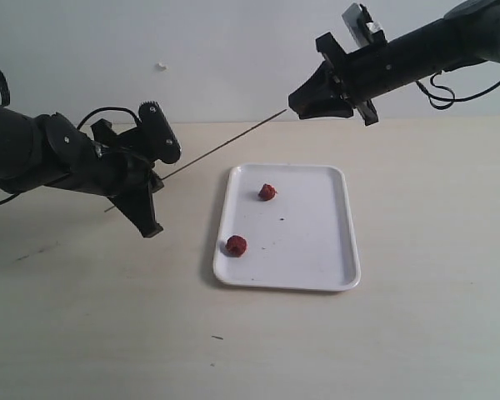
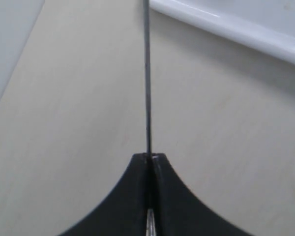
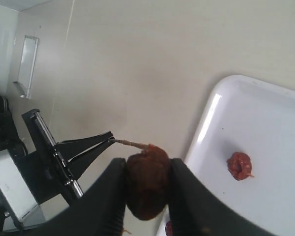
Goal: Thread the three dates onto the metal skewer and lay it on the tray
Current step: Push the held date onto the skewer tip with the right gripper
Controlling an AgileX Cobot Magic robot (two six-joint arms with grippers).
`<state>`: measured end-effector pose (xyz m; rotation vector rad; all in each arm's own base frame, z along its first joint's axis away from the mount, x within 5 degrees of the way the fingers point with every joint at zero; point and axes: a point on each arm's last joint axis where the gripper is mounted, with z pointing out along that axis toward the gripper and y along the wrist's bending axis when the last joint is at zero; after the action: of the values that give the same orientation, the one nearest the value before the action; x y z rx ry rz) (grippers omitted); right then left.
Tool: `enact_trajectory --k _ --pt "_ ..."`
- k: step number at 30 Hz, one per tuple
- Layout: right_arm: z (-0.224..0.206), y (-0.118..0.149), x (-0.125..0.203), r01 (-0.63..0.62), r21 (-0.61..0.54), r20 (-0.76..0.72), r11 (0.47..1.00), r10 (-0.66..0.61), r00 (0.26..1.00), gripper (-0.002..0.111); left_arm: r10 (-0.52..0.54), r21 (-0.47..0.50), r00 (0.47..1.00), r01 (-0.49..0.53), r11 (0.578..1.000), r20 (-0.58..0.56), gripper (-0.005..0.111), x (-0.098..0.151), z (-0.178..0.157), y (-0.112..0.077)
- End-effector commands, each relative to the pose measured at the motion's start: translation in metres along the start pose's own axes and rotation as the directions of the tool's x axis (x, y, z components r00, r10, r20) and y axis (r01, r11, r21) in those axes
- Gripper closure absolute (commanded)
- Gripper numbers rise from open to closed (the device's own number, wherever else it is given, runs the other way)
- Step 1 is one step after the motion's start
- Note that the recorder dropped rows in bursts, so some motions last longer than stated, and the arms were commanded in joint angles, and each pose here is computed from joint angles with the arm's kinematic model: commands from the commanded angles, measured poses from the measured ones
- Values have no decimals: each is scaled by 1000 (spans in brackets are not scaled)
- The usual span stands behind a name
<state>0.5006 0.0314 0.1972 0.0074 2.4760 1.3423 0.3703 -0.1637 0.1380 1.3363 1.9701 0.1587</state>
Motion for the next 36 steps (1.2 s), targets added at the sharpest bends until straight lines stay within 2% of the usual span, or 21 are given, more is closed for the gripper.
enact_trajectory --k 1,16,21,27,36 --pt "-3 3 -3 17 -26 24 1000 -17 1000 80 -3 -9 1000 3 1000 5 107 -2 0 -1" --pt "-2 4 -3 16 -32 25 999 -15 1000 80 1 -24 1000 -1 1000 8 107 -2 -1 0" --pt "-2 5 -4 13 -40 30 999 -12 999 80 48 -31 998 -47 998 33 107 -14 -1 -9" --pt "-2 4 -3 16 -31 25 999 -16 1000 80 19 -63 999 -17 998 27 107 -8 -1 -1" --pt "-2 4 -3 12 -31 25 999 -11 1000 80 24 -73 999 -21 997 29 107 -9 -1 0"
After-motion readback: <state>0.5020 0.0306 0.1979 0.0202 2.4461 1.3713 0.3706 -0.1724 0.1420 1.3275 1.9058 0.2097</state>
